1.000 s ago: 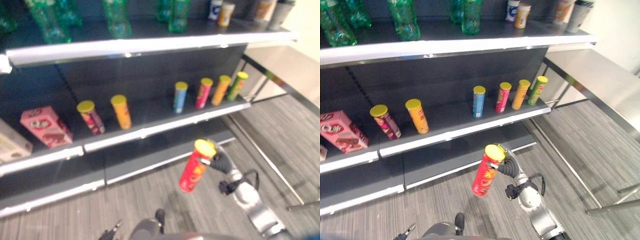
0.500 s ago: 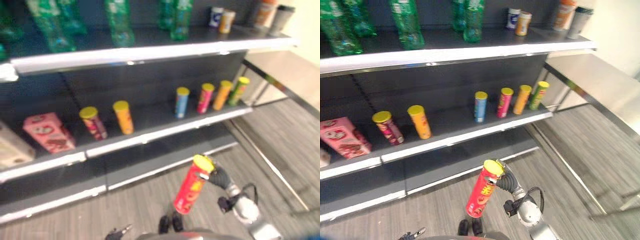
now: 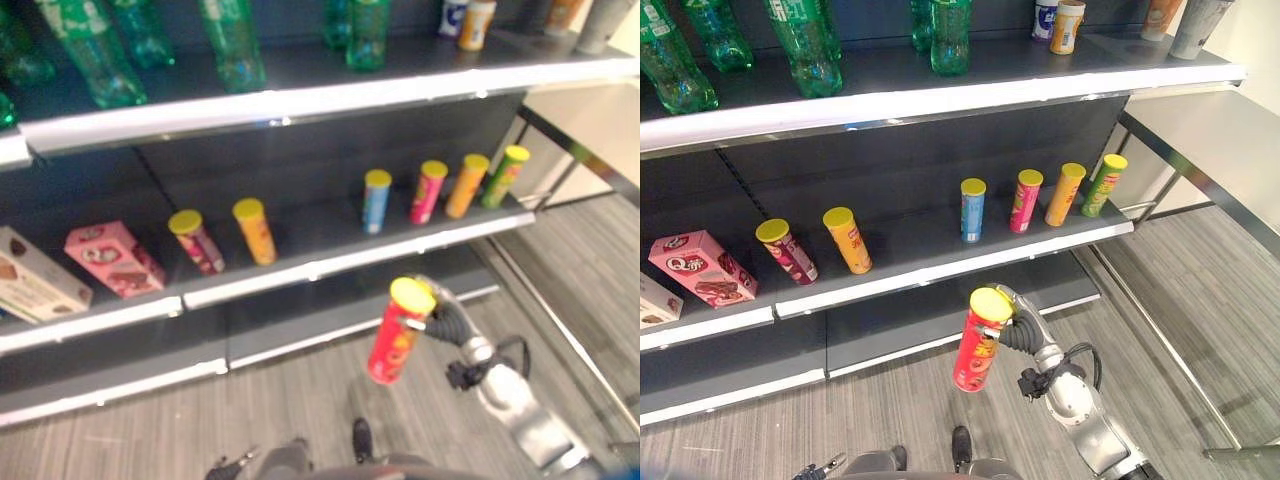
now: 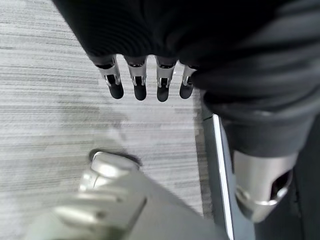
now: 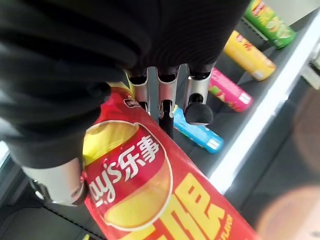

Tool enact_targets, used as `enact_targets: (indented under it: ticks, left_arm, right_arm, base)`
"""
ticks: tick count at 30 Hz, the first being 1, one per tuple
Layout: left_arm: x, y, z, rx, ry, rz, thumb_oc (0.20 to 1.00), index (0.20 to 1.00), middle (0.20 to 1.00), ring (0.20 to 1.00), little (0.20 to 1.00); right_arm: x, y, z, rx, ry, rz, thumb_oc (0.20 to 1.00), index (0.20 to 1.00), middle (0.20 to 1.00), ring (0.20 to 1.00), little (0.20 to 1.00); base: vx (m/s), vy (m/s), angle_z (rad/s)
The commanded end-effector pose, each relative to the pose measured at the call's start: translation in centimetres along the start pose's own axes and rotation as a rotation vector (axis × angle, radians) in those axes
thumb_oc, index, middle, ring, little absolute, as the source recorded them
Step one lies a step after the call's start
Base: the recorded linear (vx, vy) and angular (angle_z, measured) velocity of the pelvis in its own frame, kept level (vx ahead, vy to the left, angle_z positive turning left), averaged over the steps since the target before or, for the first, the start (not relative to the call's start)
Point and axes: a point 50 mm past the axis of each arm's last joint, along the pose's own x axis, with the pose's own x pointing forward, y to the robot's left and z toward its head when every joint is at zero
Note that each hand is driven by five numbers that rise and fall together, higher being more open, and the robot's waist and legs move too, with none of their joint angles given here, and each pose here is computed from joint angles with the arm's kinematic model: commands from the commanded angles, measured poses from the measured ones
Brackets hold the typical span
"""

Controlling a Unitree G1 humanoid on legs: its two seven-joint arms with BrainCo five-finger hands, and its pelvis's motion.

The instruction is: Put the goods on the table back onto the shelves and tidy them up.

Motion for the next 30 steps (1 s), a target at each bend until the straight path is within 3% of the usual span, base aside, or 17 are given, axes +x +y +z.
enact_targets:
  ticks: [1, 10, 18, 20, 25, 30]
  left_arm:
    - [-0.2, -2.0, 0.1, -0.022, -0.034, -0.032, 1.0, 1.0, 1.0, 1.0, 1.0]
    - [-0.3, -1.7, -1.0, -0.143, 0.007, -0.002, 1.0, 1.0, 1.0, 1.0, 1.0]
    - [0.2, -0.8, 2.0, 0.004, -0.088, 0.021, 1.0, 1.0, 1.0, 1.0, 1.0]
    - [0.2, -0.8, 3.1, 0.07, -0.136, 0.011, 1.0, 1.0, 1.0, 1.0, 1.0]
    - [-0.2, -1.6, -0.4, -0.096, -0.008, 0.003, 1.0, 1.0, 1.0, 1.0, 1.0]
    - [-0.3, -1.7, -0.1, -0.136, -0.03, 0.014, 1.0, 1.0, 1.0, 1.0, 1.0]
  right_arm:
    - [0.7, -1.8, 3.2, -0.027, -0.194, -0.078, 0.2, 0.2, 0.2, 0.2, 0.2]
    - [0.0, -0.8, 2.6, -0.07, -0.155, -0.037, 0.2, 0.2, 0.2, 0.2, 0.2]
    - [1.4, 0.8, 3.1, -0.028, -0.155, -0.035, 0.2, 0.2, 0.2, 0.2, 0.2]
    - [1.5, 0.3, 3.4, -0.039, -0.18, -0.047, 0.2, 0.2, 0.2, 0.2, 0.2]
    - [0.6, -0.3, 2.2, -0.082, -0.128, -0.105, 0.2, 0.2, 0.2, 0.2, 0.2]
    - [0.8, -0.7, 3.2, -0.183, -0.212, -0.13, 0.2, 0.2, 0.2, 0.2, 0.2]
  base:
    - [0.27, 0.3, 0.03]
    - [0.25, 0.358, -0.07]
    - [0.12, 0.296, -0.52]
    - [0.1, 0.07, -0.45]
    - [0.16, -0.177, 0.39]
    - [0.09, -0.239, 0.23]
